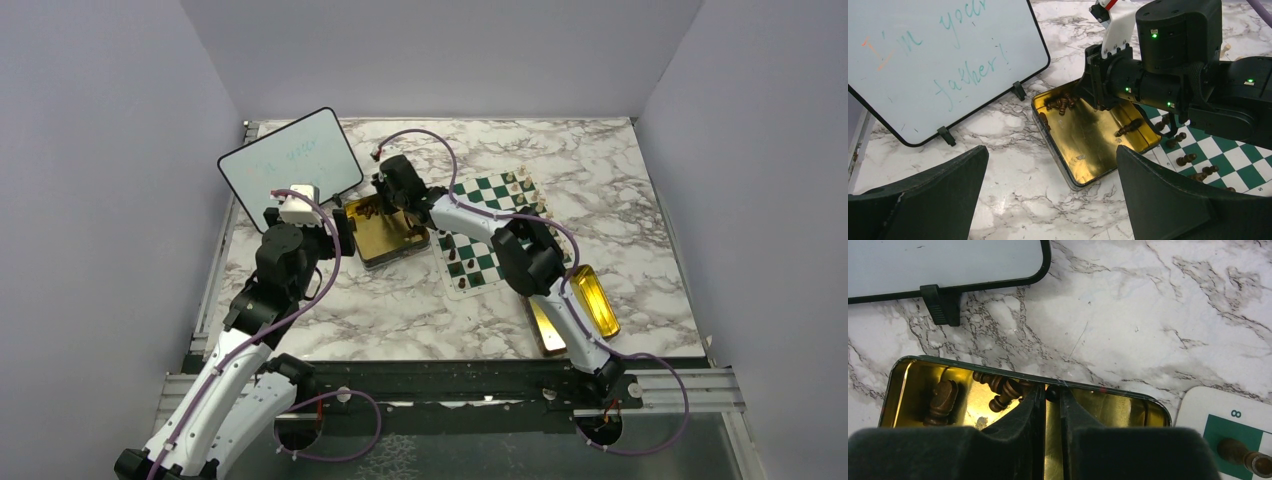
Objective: Set up the chess pieces on the board
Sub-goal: Pick up the chess piece from the storage box, then place the chess piece on the chessboard, then pick up the chess piece from the storage box.
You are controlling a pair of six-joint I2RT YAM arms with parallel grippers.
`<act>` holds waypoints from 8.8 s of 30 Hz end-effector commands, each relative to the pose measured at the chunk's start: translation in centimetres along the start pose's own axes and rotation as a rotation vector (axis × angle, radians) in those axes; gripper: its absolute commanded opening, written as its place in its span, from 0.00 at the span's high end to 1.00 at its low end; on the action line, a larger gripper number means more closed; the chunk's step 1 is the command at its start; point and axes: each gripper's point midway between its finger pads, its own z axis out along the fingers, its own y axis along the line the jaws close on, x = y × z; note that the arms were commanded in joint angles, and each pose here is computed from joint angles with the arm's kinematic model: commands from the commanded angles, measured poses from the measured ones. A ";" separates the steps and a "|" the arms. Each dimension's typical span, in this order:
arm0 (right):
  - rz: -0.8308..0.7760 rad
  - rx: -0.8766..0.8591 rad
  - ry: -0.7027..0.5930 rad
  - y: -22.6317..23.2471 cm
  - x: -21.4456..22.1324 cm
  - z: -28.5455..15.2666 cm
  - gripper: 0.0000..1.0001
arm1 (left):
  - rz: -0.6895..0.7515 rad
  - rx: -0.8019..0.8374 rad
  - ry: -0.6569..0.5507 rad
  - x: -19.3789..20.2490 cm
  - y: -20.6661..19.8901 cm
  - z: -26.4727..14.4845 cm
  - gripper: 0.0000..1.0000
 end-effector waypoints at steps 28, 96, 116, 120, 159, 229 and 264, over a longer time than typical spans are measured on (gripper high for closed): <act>-0.014 0.146 -0.140 -4.7 -6.6 -13.0 0.92 | -0.005 0.048 0.226 5.2 -1.8 2.7 0.01; 0.035 0.223 -0.099 -14.0 6.7 -11.1 0.91 | 0.062 0.089 0.262 6.8 -1.9 2.6 0.01; 0.046 0.207 -0.087 -13.6 6.5 -10.9 0.90 | 0.060 0.095 0.257 6.7 -2.0 2.5 0.01; 0.046 0.200 -0.082 -13.4 6.3 -10.8 0.88 | 0.059 0.098 0.262 6.8 -2.0 2.5 0.01; 0.109 0.200 0.057 -12.0 0.3 -12.9 0.62 | 0.049 0.099 0.225 5.9 -2.0 1.9 0.01; -0.150 -0.042 -0.140 2.2 1.6 0.5 0.69 | 0.012 -0.080 -0.013 0.8 1.9 -0.9 0.02; -0.137 -0.087 -0.242 3.2 -3.8 -7.3 0.99 | -0.003 -0.054 0.000 1.3 1.3 -0.6 0.05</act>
